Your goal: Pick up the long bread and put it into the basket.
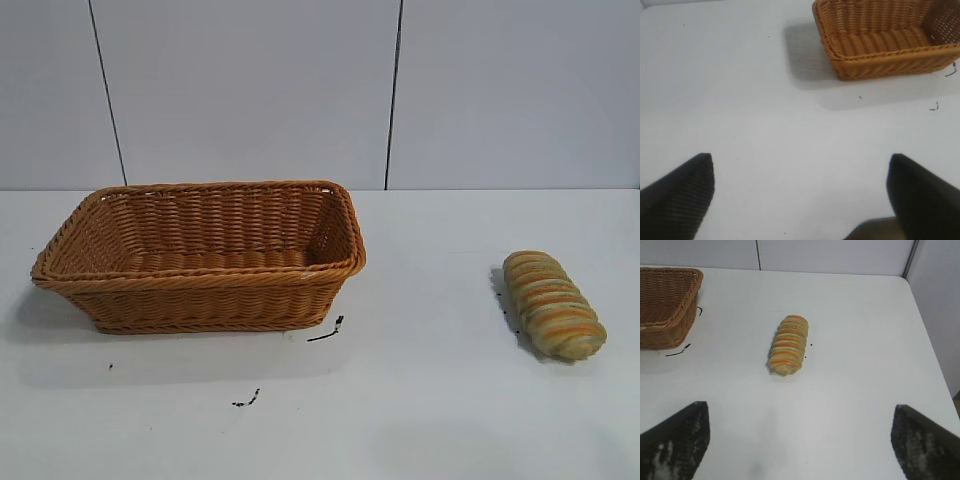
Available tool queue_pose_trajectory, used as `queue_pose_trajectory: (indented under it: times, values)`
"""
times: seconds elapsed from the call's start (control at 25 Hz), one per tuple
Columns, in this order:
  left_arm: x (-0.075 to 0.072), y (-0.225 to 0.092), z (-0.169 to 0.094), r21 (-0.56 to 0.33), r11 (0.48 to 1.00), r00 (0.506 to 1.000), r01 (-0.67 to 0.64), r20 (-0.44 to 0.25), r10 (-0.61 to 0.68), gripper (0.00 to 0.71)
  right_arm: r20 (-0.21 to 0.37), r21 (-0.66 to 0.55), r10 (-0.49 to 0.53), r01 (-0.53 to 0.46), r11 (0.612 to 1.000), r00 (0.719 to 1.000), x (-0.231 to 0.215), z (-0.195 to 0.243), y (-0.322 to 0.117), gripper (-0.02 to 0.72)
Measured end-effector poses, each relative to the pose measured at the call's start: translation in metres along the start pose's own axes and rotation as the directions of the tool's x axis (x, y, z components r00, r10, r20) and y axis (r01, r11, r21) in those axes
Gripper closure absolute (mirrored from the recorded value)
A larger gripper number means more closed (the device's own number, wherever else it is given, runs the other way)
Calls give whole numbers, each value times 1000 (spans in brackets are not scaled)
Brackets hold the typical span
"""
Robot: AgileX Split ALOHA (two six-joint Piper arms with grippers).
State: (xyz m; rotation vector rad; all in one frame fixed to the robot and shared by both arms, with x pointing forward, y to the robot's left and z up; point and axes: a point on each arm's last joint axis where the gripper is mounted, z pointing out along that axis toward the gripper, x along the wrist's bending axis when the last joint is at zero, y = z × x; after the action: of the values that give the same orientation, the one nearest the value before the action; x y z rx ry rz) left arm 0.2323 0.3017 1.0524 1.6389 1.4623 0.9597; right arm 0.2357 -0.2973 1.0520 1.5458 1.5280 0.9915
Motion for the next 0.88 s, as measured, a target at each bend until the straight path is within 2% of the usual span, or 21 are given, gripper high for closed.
queue_pose_trajectory:
  times: [0.52,0.72,0.88]
  values:
    - [0,0,0,0,1000,1000,0,0,0,14,0,11,0,0,1000,1000,0,1,2,22]
    - [0,0,0,0,1000,1000,0,0,0,14,2,134,2,-3,991,1000,0,16,26,22]
    - [0,0,0,0,1000,1000,0,0,0,14,6,274,4,-5,962,1000,1,42,58,22]
